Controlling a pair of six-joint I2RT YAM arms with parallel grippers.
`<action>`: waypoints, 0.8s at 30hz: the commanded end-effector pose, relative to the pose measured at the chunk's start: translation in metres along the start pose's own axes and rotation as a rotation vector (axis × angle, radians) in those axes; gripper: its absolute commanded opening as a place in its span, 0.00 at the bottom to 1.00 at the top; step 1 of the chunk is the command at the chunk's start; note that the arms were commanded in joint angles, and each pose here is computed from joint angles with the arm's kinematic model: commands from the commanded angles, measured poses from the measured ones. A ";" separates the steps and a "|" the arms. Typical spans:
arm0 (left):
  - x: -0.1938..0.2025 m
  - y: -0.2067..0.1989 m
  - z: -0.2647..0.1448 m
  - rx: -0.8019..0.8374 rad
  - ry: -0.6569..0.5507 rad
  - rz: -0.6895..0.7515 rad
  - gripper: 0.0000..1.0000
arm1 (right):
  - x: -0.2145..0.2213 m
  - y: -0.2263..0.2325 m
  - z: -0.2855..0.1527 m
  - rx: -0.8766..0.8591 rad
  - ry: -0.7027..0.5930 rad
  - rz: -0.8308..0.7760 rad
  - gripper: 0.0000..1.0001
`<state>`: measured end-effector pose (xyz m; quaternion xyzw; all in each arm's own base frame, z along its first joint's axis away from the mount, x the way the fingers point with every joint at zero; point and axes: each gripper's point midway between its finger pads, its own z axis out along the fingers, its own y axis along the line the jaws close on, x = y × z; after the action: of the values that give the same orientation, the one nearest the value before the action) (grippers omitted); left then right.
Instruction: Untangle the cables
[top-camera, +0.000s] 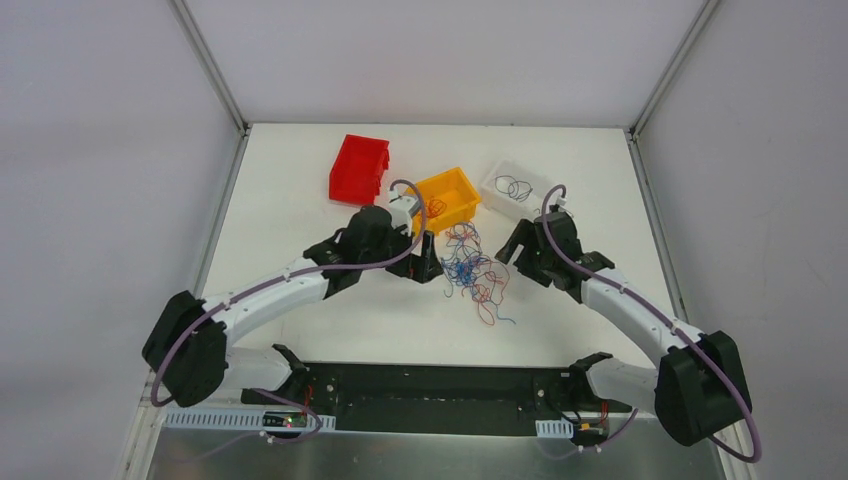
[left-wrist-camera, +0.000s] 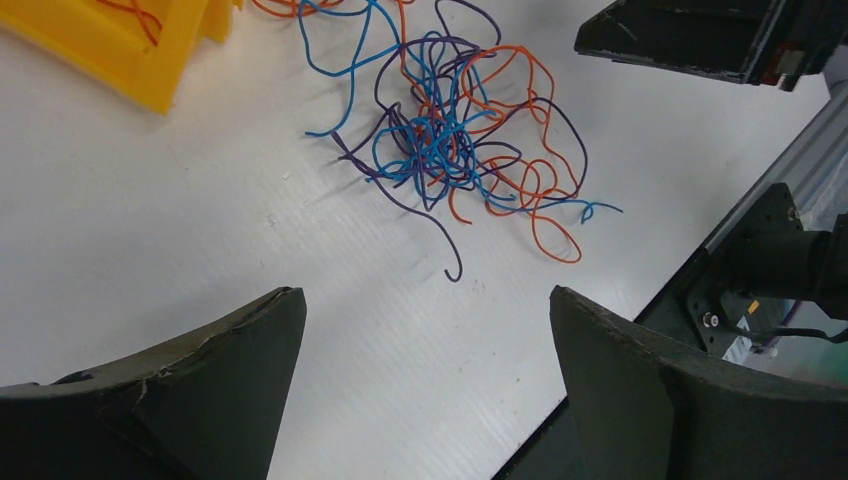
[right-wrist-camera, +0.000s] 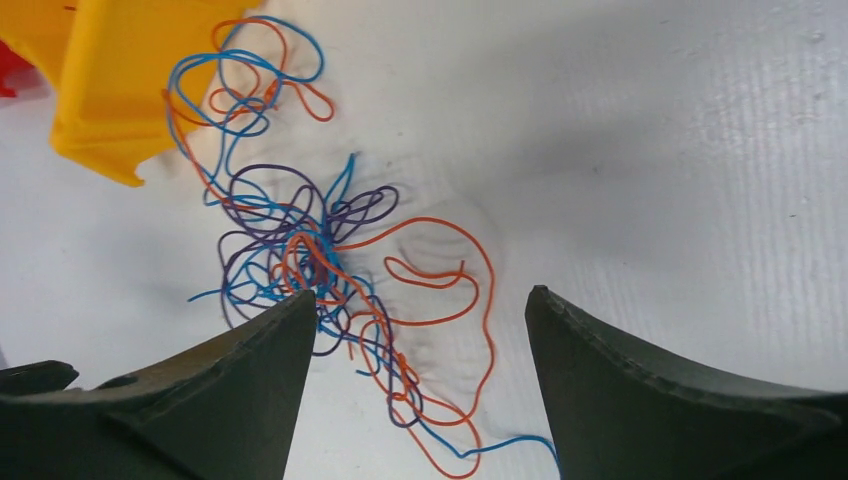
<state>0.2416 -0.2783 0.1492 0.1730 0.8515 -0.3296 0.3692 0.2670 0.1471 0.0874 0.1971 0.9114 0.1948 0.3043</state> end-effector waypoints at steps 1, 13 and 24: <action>-0.015 -0.014 0.026 0.035 -0.008 0.028 0.95 | -0.006 -0.015 0.003 0.088 -0.005 -0.093 0.78; 0.002 -0.018 0.082 0.045 0.116 0.010 0.86 | 0.023 -0.007 0.010 0.071 0.103 -0.337 0.73; 0.017 -0.018 0.109 0.059 0.188 -0.015 0.68 | 0.044 -0.002 0.031 0.090 0.191 -0.381 0.66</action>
<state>0.2726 -0.3469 0.0748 0.2023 0.8867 -0.3154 0.2709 0.2460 0.1649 0.0390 0.0333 0.9641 0.1152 0.2368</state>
